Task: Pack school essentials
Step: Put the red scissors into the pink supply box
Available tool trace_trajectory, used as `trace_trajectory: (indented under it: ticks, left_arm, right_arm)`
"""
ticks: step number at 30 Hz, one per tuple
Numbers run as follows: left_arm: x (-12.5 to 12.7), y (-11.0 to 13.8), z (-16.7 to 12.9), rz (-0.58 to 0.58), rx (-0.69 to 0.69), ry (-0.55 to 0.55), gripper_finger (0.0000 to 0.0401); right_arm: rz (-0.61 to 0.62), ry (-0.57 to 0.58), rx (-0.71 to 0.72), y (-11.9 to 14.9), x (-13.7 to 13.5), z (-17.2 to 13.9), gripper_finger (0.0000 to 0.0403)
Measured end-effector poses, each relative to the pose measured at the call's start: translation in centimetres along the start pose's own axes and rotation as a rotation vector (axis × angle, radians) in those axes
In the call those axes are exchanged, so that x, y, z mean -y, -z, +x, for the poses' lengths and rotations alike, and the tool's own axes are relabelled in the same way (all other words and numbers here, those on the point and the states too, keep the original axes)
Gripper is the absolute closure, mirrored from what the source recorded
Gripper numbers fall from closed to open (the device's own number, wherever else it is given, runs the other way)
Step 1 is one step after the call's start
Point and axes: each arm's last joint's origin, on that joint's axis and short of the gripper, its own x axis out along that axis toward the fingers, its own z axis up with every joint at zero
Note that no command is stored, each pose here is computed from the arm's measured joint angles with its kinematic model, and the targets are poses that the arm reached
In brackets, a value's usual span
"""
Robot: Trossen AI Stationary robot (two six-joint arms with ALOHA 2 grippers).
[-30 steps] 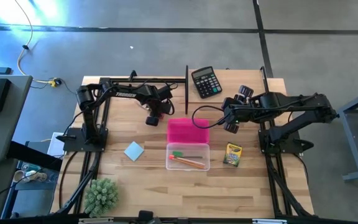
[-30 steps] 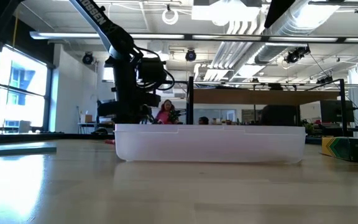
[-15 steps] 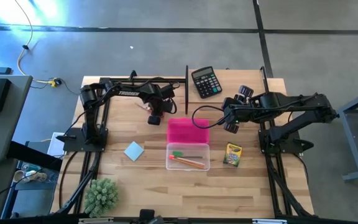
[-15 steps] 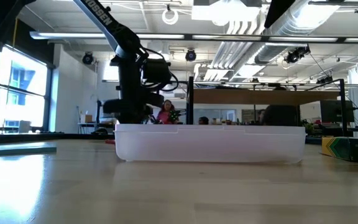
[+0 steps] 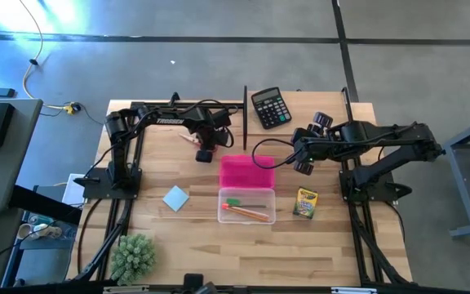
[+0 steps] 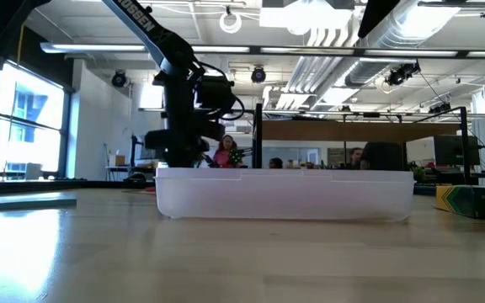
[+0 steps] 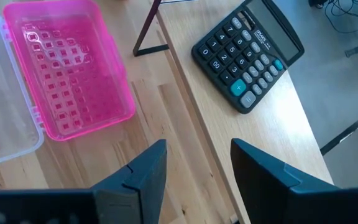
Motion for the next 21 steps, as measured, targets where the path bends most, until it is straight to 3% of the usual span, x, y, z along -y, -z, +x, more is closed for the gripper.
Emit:
trace_trajectory:
  ticks: [12,21]
  left_arm:
    - [0.2,0.2,-0.2,-0.05,-0.049,-0.025,0.0394]
    - [1.5,-0.2,-3.5,-0.078,-0.005,-0.108,0.0394]
  right_arm:
    - [0.0,0.0,0.0,0.0,0.0,0.0,0.0233]
    - [-0.004,0.0,0.0,0.0,0.0,0.0,0.0233]
